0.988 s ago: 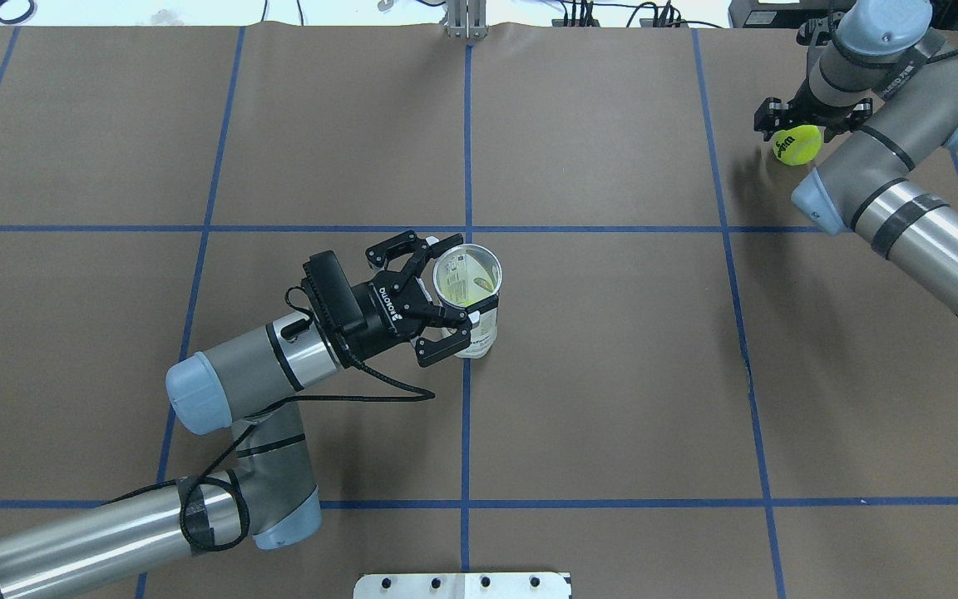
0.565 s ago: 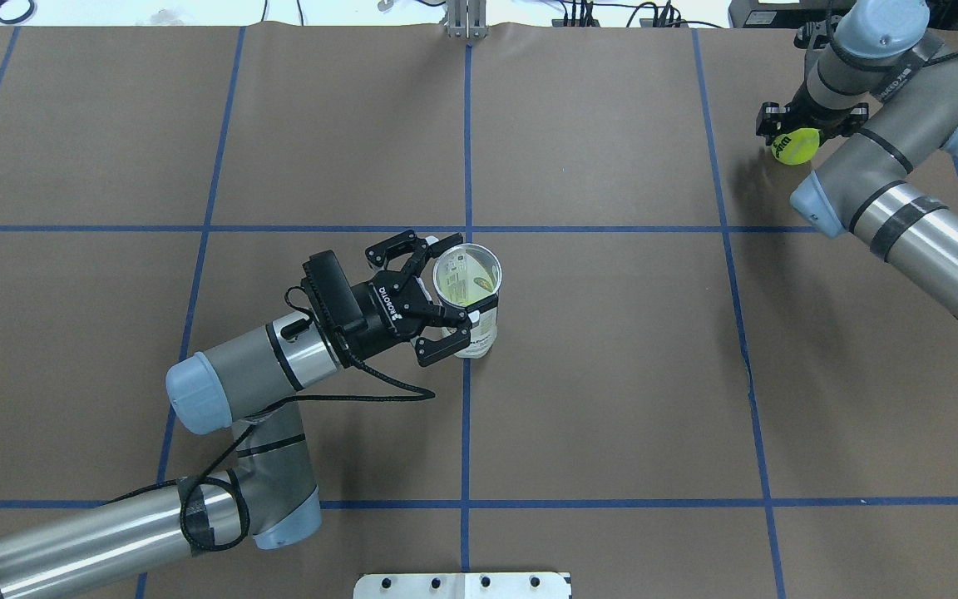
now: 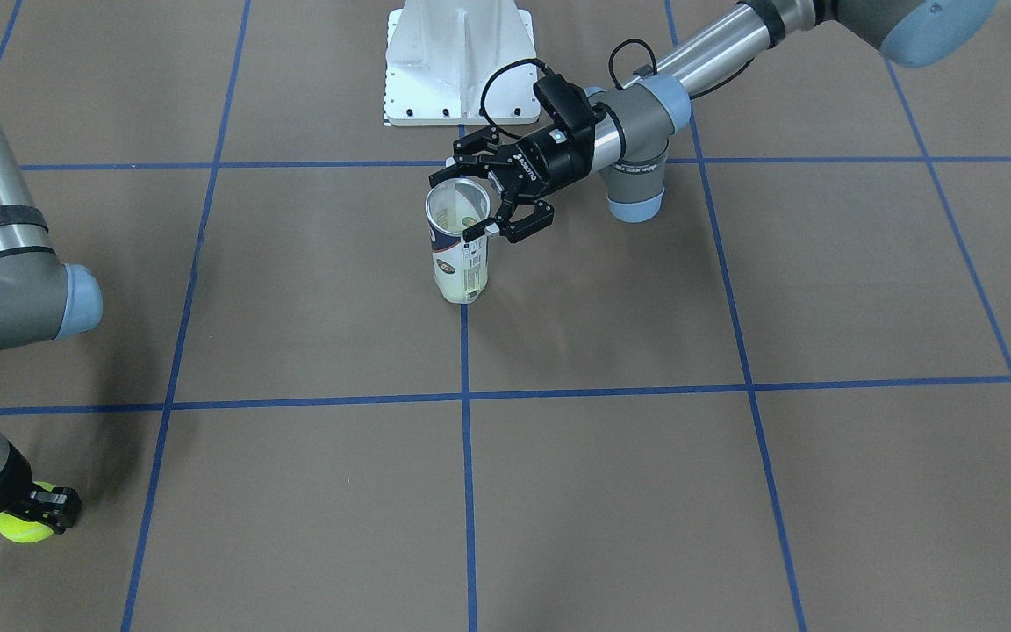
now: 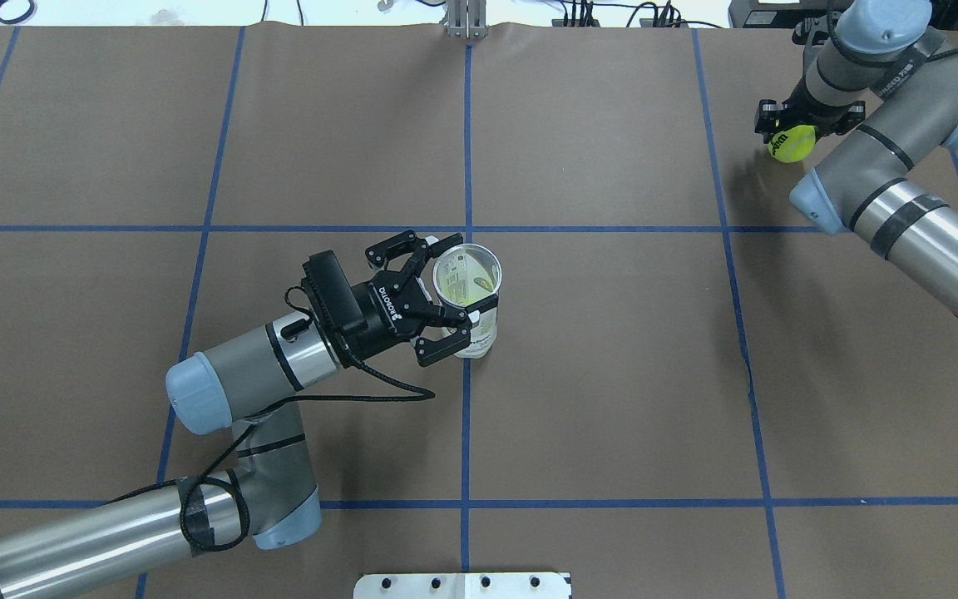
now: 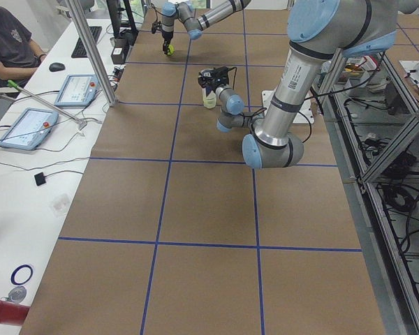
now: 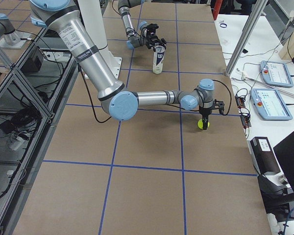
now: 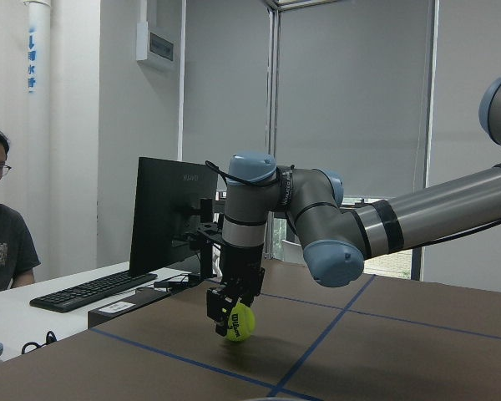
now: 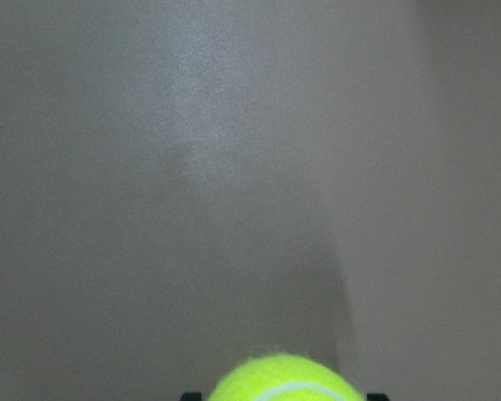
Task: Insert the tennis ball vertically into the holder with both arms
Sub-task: 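Lower the right gripper and grasp the second yellow ball, then carry the second ball with the right gripper over the can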
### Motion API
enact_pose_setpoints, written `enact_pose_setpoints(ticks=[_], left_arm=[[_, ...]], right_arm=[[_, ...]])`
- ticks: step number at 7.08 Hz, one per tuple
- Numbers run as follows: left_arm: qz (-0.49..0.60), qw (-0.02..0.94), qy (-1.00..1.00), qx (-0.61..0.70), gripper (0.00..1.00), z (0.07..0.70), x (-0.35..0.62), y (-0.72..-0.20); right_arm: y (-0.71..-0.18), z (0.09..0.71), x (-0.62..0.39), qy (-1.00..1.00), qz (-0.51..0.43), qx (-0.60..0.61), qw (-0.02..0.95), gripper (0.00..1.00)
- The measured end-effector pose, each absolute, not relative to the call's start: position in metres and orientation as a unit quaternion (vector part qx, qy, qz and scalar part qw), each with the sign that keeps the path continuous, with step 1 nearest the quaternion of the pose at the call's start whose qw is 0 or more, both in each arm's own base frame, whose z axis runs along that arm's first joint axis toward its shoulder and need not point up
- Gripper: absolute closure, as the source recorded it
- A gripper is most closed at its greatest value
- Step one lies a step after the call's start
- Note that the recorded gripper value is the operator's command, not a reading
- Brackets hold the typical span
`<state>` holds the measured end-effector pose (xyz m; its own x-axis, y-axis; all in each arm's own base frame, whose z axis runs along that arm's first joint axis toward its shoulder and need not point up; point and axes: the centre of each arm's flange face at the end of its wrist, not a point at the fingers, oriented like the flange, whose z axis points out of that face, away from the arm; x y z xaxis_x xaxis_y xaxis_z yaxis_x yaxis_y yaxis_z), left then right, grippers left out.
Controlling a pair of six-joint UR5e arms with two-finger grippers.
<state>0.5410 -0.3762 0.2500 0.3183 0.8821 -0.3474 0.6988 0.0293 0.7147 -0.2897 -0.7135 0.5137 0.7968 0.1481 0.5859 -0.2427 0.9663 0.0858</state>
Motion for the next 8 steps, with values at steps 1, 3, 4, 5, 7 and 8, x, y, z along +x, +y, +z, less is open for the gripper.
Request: enact_pose_setpoints(ticks=[1,3,4,5,7,8], left_arm=[[0.106,0.43,0.574,0.688,0.13,0.25,0.541,-0.376],[0.107,0.43,0.574,0.688,0.12,0.25,0.541,-0.376],[0.107,0.431,0.574,0.688,0.12,0.251,0.541,-0.376],[0.107,0.431,0.574,0.688,0.12,0.251,0.541,-0.376],[0.107,0.431,0.574,0.688,0.12,0.251,0.541,-0.376],[0.107,0.431,0.574,0.688,0.12,0.25,0.541,-0.376]], right_arm=[[-0.71,0.474,-0.281,-0.322,0.107,0.069,0.938,1.0],[-0.67,0.36,-0.262,-0.371,0.146,0.036,0.916,1.0],[-0.631,0.295,-0.258,-0.401,0.173,0.012,0.9,1.0],[-0.585,0.24,-0.263,-0.425,0.193,-0.011,0.884,1.0],[-0.506,0.168,-0.292,-0.465,0.215,-0.054,0.857,1.0],[-0.478,0.14,-0.313,-0.48,0.216,-0.069,0.848,1.0]])
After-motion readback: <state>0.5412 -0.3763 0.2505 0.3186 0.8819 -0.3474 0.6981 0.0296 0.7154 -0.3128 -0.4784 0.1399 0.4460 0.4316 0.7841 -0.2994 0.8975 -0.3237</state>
